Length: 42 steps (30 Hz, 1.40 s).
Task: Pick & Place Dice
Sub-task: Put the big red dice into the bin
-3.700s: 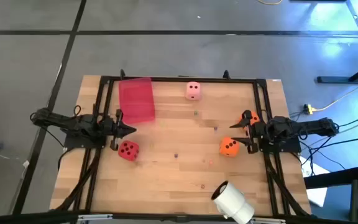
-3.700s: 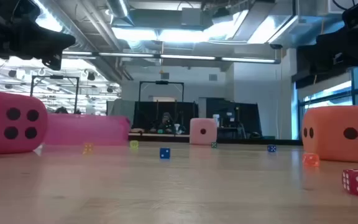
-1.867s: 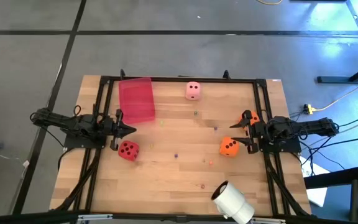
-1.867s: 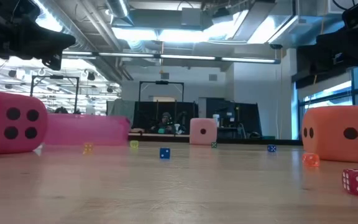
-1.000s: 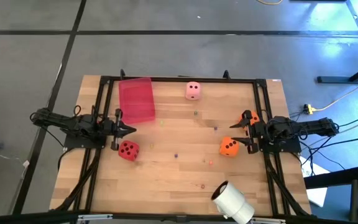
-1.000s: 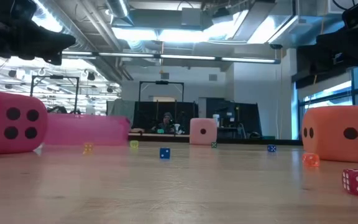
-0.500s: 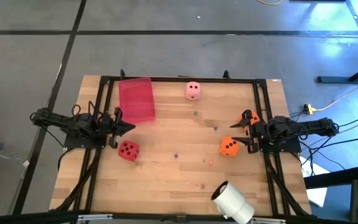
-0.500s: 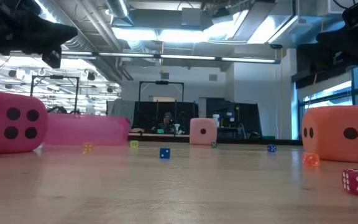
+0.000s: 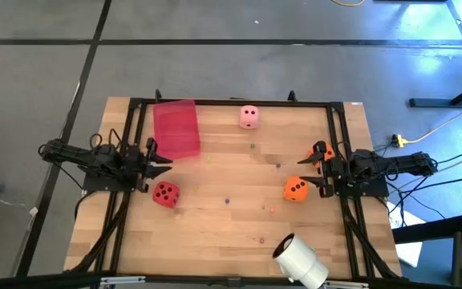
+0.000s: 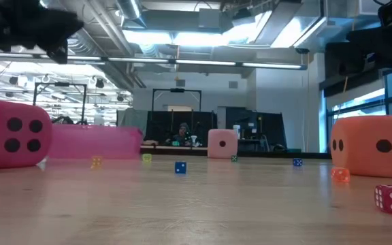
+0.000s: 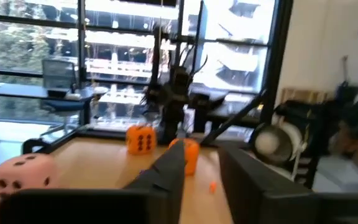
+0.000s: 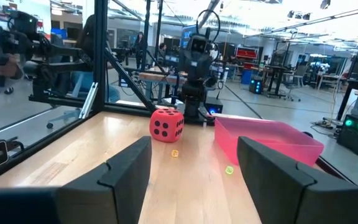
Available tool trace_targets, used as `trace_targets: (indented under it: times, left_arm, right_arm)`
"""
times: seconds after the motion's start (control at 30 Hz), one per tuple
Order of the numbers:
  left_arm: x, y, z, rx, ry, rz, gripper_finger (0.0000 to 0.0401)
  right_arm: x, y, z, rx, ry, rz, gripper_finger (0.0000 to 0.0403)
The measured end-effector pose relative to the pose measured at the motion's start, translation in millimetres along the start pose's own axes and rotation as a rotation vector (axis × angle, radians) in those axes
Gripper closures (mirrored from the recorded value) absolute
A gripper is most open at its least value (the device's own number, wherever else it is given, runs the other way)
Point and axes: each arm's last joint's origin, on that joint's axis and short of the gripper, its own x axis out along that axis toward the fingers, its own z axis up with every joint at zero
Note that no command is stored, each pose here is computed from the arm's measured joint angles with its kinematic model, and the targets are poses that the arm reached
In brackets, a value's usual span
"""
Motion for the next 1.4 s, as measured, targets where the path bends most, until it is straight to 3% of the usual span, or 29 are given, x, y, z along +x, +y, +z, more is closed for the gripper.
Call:
trace_targets:
  times: [0.1, 0.3, 0.53, 0.93, 1.4]
  left_arm:
    - [-1, 0, 11, -0.018, -0.024, 0.004, 0.0239]
    - [2, 3, 18, 0.006, 0.055, 0.139, 0.0136]
    - [8, 3, 20, 0.056, 0.195, 0.212, 0.0066]
    - [30, -3, 58, 0.162, 0.421, 0.249, 0.0047]
    - [37, -6, 78, 0.183, 0.381, 0.232, 0.0047]
  right_arm:
    - [0, 0, 0, 0.000, 0.000, 0.000, 0.0165]
    - [0, 0, 0, 0.000, 0.000, 0.000, 0.0165]
    - [0, 0, 0, -0.001, 0.000, 0.000, 0.0165]
    - [0, 0, 0, -0.001, 0.000, 0.000, 0.0165]
    - [0, 0, 0, -0.002, 0.001, 0.000, 0.0165]
